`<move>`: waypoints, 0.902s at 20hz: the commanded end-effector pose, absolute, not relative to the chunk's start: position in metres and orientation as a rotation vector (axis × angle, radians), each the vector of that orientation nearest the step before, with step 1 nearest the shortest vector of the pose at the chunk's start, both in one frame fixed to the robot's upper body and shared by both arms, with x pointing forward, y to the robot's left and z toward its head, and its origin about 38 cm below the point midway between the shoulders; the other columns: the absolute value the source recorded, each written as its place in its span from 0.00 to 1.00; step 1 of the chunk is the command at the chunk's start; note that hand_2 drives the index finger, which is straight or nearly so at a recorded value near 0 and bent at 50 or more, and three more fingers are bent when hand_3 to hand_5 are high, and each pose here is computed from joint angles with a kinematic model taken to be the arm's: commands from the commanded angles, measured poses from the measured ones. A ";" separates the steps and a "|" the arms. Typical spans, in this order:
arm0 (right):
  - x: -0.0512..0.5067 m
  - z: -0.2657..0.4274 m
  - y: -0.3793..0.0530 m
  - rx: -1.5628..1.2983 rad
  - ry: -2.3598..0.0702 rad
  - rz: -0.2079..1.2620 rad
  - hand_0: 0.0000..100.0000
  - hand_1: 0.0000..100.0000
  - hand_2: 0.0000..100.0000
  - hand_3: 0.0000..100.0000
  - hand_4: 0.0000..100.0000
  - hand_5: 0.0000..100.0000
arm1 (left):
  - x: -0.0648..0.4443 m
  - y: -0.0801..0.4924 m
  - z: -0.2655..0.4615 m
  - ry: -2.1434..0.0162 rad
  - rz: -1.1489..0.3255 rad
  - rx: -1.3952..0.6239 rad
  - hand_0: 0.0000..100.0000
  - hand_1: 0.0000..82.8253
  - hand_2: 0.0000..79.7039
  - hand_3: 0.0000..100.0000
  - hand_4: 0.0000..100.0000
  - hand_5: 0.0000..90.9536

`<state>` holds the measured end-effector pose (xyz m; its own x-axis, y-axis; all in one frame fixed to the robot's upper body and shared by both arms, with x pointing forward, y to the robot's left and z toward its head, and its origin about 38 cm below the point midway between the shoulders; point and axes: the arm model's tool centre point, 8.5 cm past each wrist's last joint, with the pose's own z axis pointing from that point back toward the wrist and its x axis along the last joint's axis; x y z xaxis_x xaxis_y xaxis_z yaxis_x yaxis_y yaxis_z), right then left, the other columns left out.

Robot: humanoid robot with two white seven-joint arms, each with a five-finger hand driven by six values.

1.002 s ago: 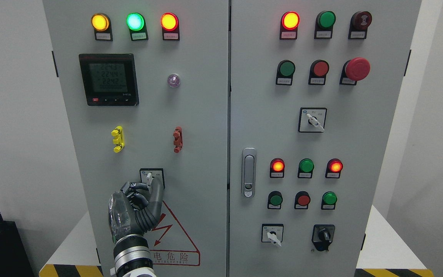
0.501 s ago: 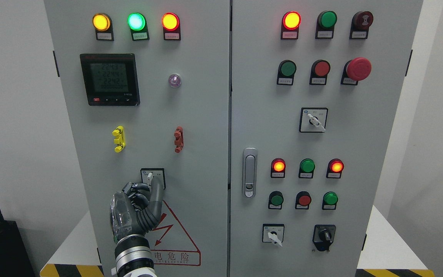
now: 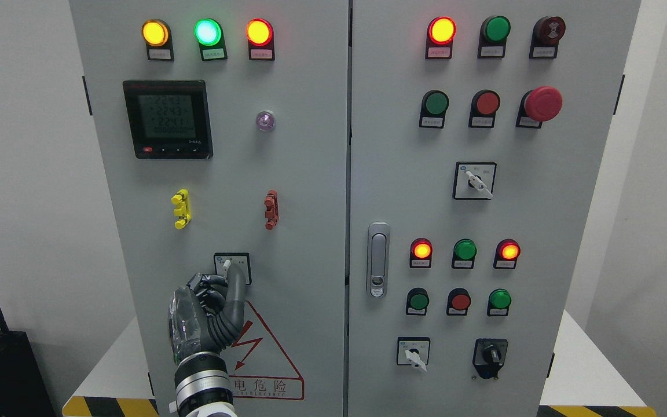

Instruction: Turn on light switch 1

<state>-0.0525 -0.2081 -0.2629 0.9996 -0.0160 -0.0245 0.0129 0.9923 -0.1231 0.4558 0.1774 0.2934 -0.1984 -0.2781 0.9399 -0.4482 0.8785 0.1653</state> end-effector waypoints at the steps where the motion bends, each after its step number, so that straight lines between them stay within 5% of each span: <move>1: -0.052 -0.263 -0.208 -0.122 0.025 -0.010 0.12 0.39 0.00 0.00 0.00 0.00 | 0.456 0.176 0.294 -1.801 0.160 0.544 0.49 0.40 0.74 0.95 0.92 0.92; 11: -0.052 -0.263 -0.208 -0.122 0.025 -0.010 0.12 0.39 0.00 0.00 0.00 0.00 | 0.457 0.174 0.293 -1.789 0.143 0.538 0.60 0.42 0.73 0.95 0.92 0.92; 18: -0.052 -0.263 -0.208 -0.122 0.025 -0.010 0.12 0.39 0.00 0.00 0.00 0.00 | 0.456 0.175 0.292 -1.789 0.144 0.537 0.67 0.27 0.72 0.94 0.92 0.92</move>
<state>-0.0525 -0.2081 -0.2629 0.9996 -0.0160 -0.0245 0.0129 0.9923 -0.1230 0.4568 0.1737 0.2926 -0.1925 -0.2819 0.9399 -0.4214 0.8888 0.1802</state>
